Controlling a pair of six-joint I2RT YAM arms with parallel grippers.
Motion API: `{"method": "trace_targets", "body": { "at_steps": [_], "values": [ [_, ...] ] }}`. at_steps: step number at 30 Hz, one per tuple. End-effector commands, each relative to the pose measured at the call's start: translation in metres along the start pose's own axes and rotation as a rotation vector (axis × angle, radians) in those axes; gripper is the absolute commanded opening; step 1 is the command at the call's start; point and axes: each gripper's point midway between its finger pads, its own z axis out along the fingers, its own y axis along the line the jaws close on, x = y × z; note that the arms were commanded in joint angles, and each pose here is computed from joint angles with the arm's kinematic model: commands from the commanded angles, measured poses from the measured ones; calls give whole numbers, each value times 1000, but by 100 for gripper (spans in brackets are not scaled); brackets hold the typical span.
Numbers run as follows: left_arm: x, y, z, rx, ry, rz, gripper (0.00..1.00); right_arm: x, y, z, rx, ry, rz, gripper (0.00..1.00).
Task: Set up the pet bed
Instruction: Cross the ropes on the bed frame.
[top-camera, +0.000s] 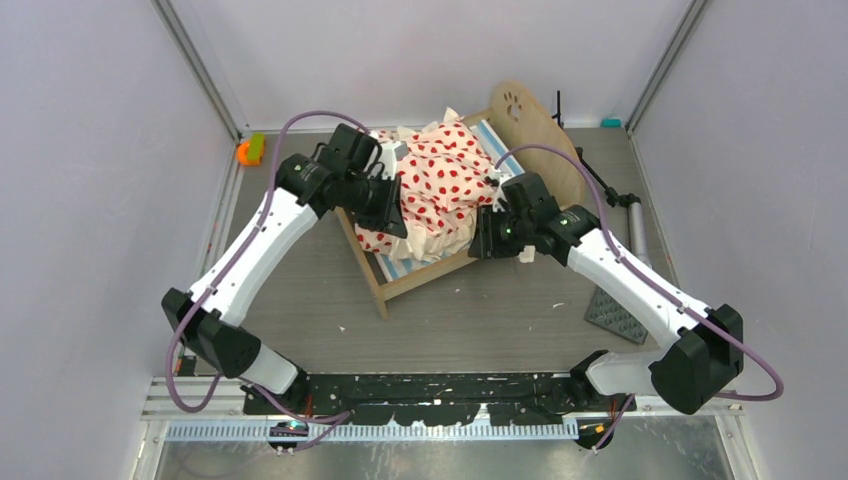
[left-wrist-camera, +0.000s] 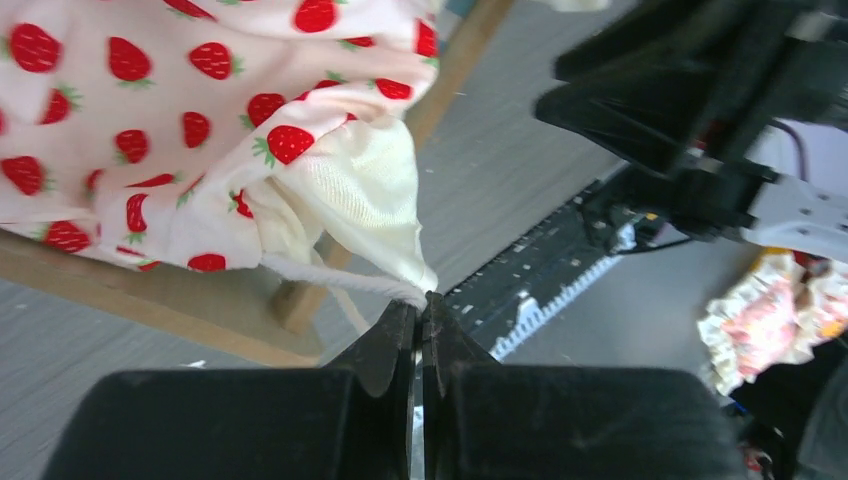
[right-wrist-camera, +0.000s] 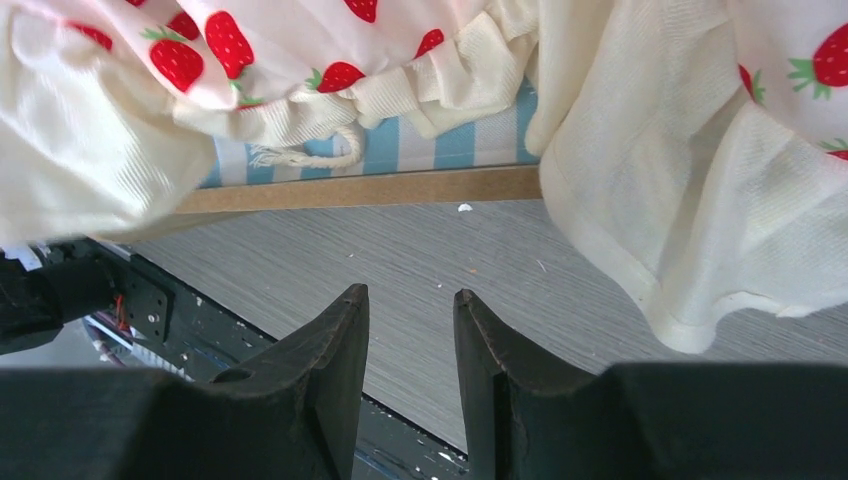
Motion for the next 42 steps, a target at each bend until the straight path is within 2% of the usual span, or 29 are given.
{"method": "trace_targets", "body": {
  "at_steps": [1,7,11,13,17,22,26,29,32,34,37,39,42],
  "values": [
    [6,-45,-24,205,-28,-70,0,-12,14,-3,-78,-65,12,42],
    [2,-71,-25,367,-67,-192,0,-7,25,1,-164,-86,32,42],
    [-5,-79,-27,410,-96,-226,0,-12,53,-8,-362,-181,-7,43],
    [-5,-79,-25,413,-94,-233,0,-11,57,-14,-407,-244,-1,44],
    [12,-75,-13,387,-60,-238,0,-13,51,-21,-388,-308,4,44],
    [32,-76,-2,380,-33,-235,0,-8,43,-17,-341,-279,-8,45],
    [45,-66,3,305,-30,-202,1,-9,40,-15,-330,-298,16,45],
    [57,-37,7,150,-40,-159,12,-9,34,-17,-299,-321,28,45],
    [62,-2,2,-40,-59,-115,35,-8,28,-18,-271,-326,24,46],
    [65,17,-5,-149,-61,-100,45,-6,24,-17,-249,-321,23,47],
    [63,27,-18,-211,-95,-72,60,-4,17,-16,-214,-320,20,48],
    [57,28,-25,-226,-119,-51,64,-4,14,-16,-197,-327,21,48],
    [42,19,-37,-212,-152,-5,65,-4,11,-16,-182,-332,27,49]
  ]
}}
